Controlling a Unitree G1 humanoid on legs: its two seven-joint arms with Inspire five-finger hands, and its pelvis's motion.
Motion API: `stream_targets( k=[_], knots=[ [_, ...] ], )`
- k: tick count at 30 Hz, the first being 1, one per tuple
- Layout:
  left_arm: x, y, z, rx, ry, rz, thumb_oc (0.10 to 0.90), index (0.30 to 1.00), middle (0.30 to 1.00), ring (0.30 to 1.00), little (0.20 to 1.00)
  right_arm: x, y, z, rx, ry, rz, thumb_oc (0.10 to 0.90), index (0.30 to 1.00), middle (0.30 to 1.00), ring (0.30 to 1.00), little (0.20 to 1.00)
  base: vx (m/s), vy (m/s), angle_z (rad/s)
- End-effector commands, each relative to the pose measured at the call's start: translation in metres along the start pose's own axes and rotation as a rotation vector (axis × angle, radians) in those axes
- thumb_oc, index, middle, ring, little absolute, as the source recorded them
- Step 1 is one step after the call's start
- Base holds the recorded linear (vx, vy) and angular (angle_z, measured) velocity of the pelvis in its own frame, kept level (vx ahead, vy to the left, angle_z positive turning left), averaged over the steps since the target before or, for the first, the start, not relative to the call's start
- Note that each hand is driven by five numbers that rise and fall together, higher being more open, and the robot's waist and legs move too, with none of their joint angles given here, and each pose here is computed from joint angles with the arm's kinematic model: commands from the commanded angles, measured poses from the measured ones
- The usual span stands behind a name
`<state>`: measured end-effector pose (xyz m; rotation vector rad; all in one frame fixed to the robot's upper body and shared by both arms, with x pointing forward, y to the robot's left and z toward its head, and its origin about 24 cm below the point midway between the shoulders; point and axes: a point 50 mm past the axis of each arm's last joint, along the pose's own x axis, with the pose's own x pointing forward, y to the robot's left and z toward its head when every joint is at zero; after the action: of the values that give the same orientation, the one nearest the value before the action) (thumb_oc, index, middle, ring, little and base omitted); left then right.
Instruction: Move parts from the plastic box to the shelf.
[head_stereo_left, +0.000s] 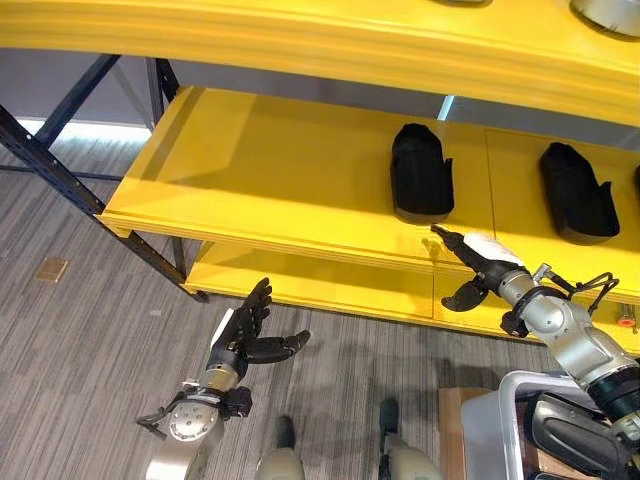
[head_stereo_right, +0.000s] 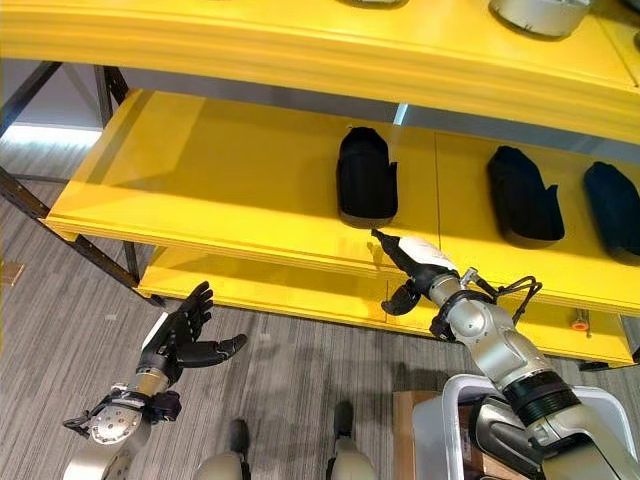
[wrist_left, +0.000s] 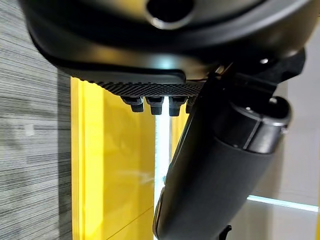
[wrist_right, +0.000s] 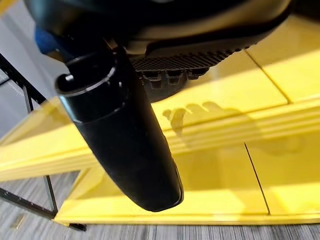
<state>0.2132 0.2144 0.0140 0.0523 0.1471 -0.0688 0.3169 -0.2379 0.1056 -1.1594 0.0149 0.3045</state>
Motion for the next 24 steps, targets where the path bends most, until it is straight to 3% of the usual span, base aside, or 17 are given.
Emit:
stream_targets(
  k=[1,24],
  knots=[
    [0.012,0.002,0.048,0.03,-0.235,-0.039,0.9,1.0,1.0,1.0,1.0,0.015,-0.058,0.042,-0.086,-0.158,-0.199,0.9,1.0,1.0,1.0,1.0,0.0,0.0,0.0],
    [0.016,0.002,0.059,0.031,-0.281,-0.042,0.9,1.0,1.0,1.0,1.0,0.033,-0.086,0.07,-0.259,-0.191,-0.259,0.9,1.0,1.0,1.0,1.0,-0.01,0.002,0.01]
  ],
)
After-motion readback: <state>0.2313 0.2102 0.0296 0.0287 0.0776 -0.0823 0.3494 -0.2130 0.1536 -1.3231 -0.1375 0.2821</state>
